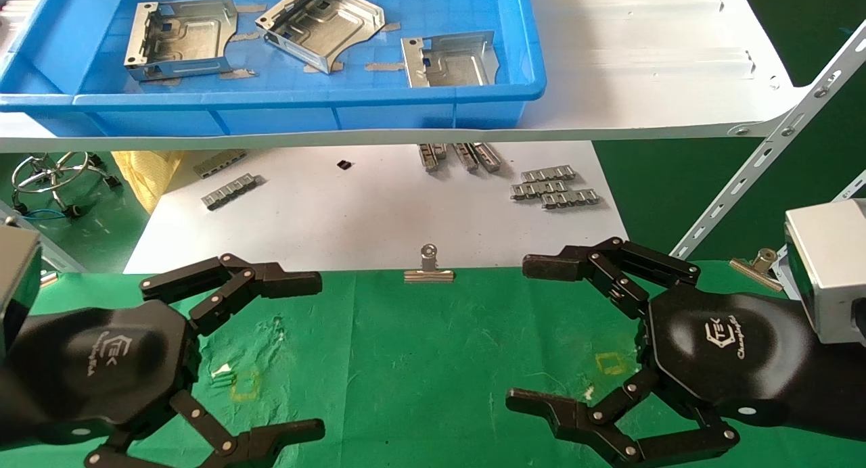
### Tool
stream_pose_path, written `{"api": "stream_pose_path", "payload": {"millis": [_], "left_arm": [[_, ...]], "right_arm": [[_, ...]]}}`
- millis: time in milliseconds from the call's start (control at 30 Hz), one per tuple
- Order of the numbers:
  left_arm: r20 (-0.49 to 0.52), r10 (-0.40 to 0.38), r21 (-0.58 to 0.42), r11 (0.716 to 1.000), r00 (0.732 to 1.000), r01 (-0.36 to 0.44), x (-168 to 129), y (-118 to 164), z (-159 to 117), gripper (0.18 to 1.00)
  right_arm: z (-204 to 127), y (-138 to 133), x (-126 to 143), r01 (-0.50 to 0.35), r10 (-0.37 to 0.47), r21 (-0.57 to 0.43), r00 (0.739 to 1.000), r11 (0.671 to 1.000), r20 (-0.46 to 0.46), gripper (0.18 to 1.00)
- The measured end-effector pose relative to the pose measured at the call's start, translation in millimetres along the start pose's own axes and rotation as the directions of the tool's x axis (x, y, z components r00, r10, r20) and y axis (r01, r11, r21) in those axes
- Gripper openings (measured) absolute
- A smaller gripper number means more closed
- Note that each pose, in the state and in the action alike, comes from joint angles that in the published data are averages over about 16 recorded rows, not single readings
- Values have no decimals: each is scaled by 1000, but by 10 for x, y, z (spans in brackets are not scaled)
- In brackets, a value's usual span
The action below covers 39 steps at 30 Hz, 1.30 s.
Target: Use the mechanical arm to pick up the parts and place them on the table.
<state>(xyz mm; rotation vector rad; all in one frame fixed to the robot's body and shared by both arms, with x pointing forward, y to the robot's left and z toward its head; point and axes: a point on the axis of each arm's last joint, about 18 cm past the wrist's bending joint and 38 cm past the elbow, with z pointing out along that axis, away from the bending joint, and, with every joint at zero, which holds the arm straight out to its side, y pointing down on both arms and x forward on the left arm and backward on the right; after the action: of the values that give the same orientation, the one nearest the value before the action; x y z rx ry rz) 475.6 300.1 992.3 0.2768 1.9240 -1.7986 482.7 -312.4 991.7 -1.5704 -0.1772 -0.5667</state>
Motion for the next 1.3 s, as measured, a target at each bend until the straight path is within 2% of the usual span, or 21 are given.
{"api": "stream_pose_path", "payload": {"millis": [933,1300], "left_arm": [[0,0,0,1000,1000,0,0,0,0,1001],[0,0,0,1000,1000,0,0,0,0,1001]], "right_arm": [[0,0,0,0,0,0,1000,1000,0,1000],[0,0,0,0,0,0,1000,1000,0,961]]}}
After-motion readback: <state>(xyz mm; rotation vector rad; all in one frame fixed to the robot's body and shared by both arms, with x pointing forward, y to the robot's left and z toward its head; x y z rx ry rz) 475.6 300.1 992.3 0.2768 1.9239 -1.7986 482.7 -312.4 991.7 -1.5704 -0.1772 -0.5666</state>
